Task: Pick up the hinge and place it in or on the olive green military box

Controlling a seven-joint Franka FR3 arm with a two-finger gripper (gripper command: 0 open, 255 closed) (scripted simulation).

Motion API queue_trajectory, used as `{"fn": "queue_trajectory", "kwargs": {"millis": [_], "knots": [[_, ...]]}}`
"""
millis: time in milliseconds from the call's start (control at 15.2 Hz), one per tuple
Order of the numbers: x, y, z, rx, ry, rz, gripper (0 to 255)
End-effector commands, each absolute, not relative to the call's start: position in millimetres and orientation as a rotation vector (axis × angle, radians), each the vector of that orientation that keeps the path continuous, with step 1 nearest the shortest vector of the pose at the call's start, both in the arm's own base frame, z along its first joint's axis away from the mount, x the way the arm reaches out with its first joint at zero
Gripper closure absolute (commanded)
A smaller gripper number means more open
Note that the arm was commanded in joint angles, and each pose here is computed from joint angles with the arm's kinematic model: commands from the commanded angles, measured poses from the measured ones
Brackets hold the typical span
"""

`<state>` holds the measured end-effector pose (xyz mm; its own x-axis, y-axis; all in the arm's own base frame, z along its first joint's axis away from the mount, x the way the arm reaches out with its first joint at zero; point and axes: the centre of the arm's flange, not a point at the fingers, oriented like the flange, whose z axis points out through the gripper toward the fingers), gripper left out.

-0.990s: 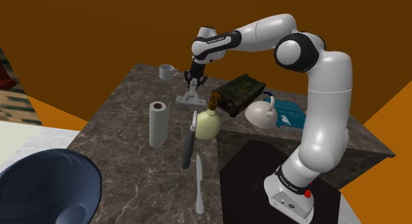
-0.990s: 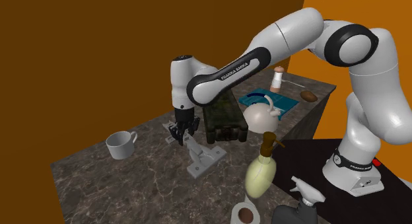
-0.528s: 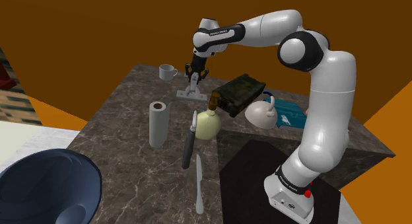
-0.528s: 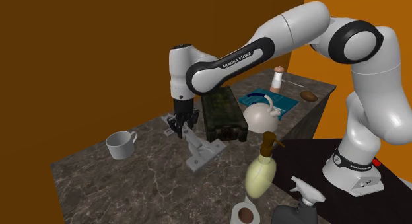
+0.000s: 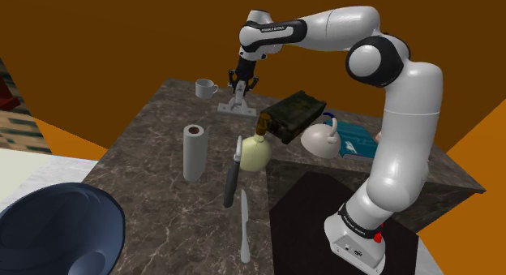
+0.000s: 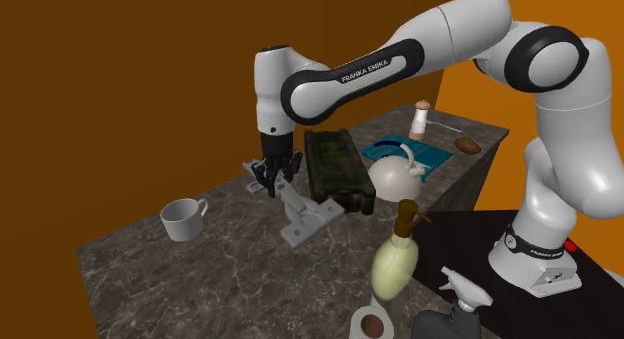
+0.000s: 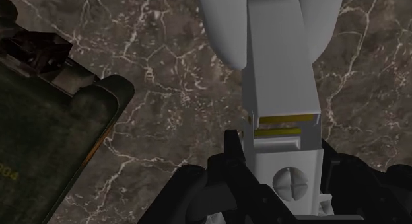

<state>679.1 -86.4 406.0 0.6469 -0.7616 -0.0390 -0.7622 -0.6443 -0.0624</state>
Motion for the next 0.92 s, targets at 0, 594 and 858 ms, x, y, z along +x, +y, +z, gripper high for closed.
{"fn": "queue_trajectory", "kwargs": {"millis": [0,594,858], "knots": [[679,-87,417,-2.784,1.29,0.014,255],[629,-180,418,-2.784,1.29,0.014,255],[604,-226,418,-2.784,1.29,0.014,255]]}}
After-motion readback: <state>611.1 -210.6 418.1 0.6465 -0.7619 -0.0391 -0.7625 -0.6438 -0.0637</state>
